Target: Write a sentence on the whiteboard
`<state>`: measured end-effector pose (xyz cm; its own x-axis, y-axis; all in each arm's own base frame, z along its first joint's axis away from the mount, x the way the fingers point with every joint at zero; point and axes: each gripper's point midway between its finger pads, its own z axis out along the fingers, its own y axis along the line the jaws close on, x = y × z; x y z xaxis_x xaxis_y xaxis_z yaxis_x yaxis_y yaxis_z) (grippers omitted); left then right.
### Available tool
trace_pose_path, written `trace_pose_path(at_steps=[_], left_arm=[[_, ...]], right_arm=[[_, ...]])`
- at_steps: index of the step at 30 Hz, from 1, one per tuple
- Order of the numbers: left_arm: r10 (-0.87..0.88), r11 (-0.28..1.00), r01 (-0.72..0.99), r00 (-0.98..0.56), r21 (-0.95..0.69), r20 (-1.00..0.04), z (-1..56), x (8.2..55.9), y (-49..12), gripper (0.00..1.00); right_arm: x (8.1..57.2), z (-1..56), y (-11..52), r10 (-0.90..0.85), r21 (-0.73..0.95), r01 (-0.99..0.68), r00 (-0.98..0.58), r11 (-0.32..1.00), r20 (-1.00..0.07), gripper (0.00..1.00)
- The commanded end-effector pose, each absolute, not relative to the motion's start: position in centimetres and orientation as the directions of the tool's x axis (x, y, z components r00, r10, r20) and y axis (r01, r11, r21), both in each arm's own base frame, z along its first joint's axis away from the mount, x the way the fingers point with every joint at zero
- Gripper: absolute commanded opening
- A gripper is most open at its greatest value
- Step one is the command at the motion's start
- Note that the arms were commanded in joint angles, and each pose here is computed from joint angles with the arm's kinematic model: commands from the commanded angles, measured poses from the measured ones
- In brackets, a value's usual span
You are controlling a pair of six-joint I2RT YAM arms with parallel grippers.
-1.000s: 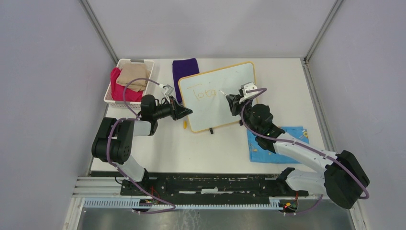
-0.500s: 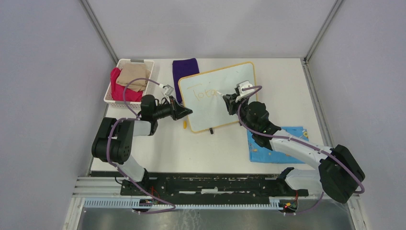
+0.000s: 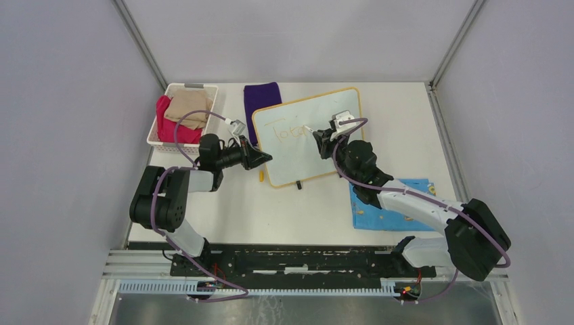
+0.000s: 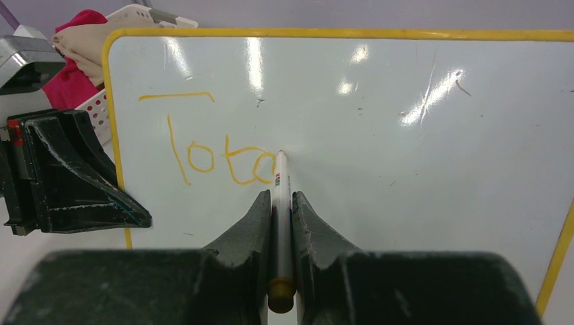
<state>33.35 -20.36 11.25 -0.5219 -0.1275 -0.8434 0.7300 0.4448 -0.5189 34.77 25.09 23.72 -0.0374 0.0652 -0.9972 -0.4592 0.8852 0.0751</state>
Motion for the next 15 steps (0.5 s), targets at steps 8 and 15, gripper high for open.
trace_pose_path(at_steps=[8, 15], left_arm=[[-0.076, 0.524, 0.693, -0.541, -0.495, -0.838, 8.4, 33.7, -19.9, 0.02], [-0.075, 0.525, 0.695, -0.537, -0.491, -0.840, 8.5, 33.7, -20.0, 0.02]], right_arm=[[35.1, 23.9, 24.1, 0.064, 0.068, -0.417, -0.023, 0.906, -0.998, 0.00], [34.3, 22.6, 23.0, 0.052, 0.064, -0.400, -0.042, 0.914, -0.998, 0.00]])
